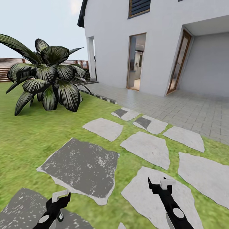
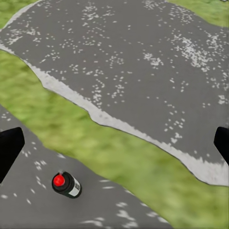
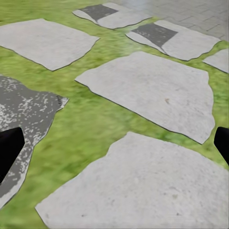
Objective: Pick up the pesticide atomizer in the garden and spray insectifuge to fully cover both potted plants in the garden.
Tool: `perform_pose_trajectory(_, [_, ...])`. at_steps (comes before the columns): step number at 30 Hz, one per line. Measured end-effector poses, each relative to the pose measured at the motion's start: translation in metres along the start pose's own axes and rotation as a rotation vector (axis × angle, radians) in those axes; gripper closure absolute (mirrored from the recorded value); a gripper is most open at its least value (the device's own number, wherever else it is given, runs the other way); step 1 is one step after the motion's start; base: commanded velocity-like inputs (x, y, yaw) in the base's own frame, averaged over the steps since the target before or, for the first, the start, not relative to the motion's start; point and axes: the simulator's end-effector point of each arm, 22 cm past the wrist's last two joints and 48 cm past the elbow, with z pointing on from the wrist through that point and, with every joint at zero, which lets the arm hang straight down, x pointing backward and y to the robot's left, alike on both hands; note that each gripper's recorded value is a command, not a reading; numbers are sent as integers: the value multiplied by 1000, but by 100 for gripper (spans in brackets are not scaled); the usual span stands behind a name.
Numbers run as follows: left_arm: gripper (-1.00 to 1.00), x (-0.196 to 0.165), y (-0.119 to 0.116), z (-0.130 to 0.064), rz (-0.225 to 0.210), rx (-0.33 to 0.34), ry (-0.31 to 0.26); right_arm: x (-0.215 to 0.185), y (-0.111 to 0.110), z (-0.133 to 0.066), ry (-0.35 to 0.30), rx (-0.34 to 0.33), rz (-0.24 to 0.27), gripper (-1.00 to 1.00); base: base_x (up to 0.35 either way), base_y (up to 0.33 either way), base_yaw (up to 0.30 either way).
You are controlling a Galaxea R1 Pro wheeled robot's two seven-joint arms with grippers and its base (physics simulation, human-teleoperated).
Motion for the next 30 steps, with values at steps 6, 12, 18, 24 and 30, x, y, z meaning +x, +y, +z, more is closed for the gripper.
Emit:
perform_pose_trajectory(6, [-100, 12, 4, 5, -4, -5, 0, 12, 0, 2, -1, 2, 0, -100, 0, 0, 0])
perform_pose_trajectory(12, [-100, 15, 5, 10, 0, -5, -56, 26, 0, 4, 1, 3, 1, -100, 0, 0, 0])
perform_pose_trajectory(18, [-100, 34, 8, 13, -1, -9, -52, 39, 1, 5, 1, 3, 1, -100, 0, 0, 10])
perform_pose_trajectory(24, [-100, 49, 10, 19, 0, -11, -46, 55, 1, 7, 7, 3, 1, -100, 0, 0, 14])
perform_pose_trajectory(30, [-100, 66, 11, 25, 1, -12, -37, 73, 2, 10, 16, 3, 1, -100, 0, 0, 1])
